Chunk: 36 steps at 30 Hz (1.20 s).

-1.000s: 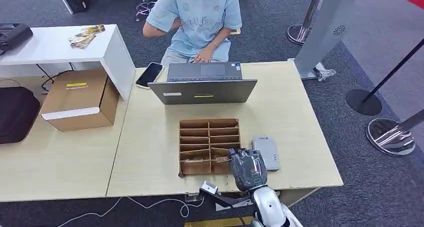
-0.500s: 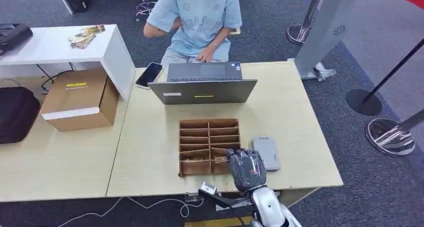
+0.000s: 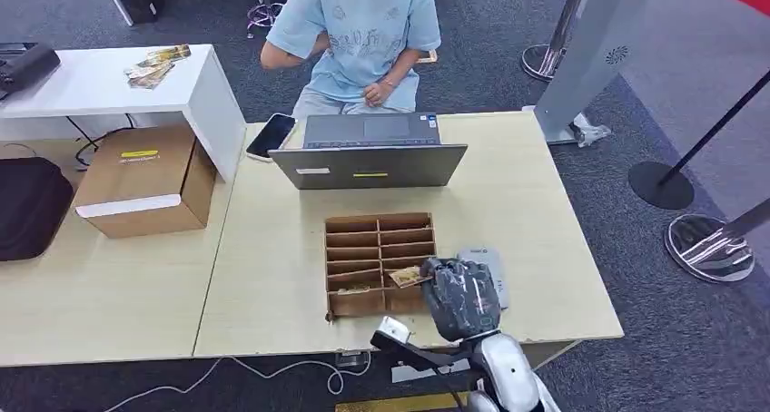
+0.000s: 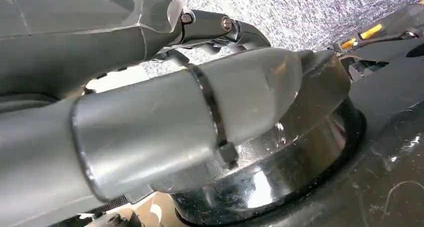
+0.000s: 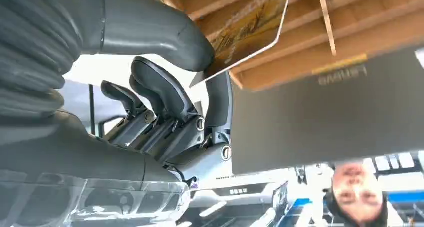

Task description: Pass the card to the sensor for recognition and then transmit it.

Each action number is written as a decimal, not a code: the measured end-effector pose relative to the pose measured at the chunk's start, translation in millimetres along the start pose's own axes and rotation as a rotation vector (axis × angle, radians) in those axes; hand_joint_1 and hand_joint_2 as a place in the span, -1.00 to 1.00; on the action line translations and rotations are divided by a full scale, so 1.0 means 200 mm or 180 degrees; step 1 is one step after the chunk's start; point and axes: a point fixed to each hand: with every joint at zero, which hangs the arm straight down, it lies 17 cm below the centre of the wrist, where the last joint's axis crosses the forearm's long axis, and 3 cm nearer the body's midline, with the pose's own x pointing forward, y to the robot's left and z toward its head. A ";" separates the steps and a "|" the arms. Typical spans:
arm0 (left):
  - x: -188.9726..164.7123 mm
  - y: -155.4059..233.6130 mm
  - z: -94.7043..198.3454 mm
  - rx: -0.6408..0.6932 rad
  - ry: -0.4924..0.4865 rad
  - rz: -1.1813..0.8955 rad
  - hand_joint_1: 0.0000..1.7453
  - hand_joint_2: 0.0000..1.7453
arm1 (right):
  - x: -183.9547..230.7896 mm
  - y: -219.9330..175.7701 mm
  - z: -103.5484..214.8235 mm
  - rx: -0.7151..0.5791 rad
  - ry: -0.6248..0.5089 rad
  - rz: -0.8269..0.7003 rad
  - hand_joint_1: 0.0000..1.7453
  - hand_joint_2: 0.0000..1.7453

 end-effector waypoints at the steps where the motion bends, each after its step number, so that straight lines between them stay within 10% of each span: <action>1: 0.00 0.00 0.00 0.0001 0.0000 0.0000 -1.00 -1.00 | 0.00 -0.02 0.00 -0.0023 -0.0007 -0.0086 1.00 1.00; 12: 0.00 0.00 0.00 -0.0020 -0.0046 0.0025 -1.00 -1.00 | 0.06 -0.12 0.02 0.0096 -0.0281 -0.1357 1.00 1.00; 19: 0.00 0.00 0.00 -0.0010 -0.0062 -0.0042 -1.00 -1.00 | 0.24 -0.49 -0.01 -0.0164 -0.1259 -0.3006 1.00 1.00; 36: 0.03 0.02 0.00 -0.0013 -0.0062 -0.0286 -1.00 -1.00 | 0.38 -1.19 -0.67 -0.1465 -0.1489 -0.1577 1.00 1.00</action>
